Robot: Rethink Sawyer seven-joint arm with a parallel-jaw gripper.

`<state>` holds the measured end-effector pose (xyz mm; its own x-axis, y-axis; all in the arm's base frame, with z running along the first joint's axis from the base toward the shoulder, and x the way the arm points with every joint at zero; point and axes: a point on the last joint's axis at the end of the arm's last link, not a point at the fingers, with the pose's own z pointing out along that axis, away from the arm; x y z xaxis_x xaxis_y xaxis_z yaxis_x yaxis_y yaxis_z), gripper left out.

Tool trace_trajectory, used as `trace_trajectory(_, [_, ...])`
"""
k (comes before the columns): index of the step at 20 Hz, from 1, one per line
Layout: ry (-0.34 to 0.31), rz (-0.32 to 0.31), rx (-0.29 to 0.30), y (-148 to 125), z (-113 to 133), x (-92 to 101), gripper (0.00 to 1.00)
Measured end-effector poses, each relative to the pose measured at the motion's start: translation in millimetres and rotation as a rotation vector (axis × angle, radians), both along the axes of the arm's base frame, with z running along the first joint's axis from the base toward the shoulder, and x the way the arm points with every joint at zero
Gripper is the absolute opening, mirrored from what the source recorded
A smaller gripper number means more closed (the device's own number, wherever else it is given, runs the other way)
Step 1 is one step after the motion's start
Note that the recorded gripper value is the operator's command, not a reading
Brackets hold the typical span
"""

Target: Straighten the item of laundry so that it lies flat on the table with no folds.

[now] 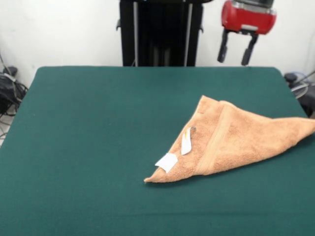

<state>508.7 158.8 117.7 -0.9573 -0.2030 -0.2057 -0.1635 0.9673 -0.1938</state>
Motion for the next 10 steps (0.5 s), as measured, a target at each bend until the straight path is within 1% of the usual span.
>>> trace_trajectory(2, [0.018,0.017,-0.004,7.9,-8.3,-6.4,1.00])
trace_trajectory(5, [0.043,0.054,-0.017,22.0,-27.3,-20.0,1.00])
trace_trajectory(10, [0.054,0.103,-0.053,30.9,-57.6,-38.0,1.00])
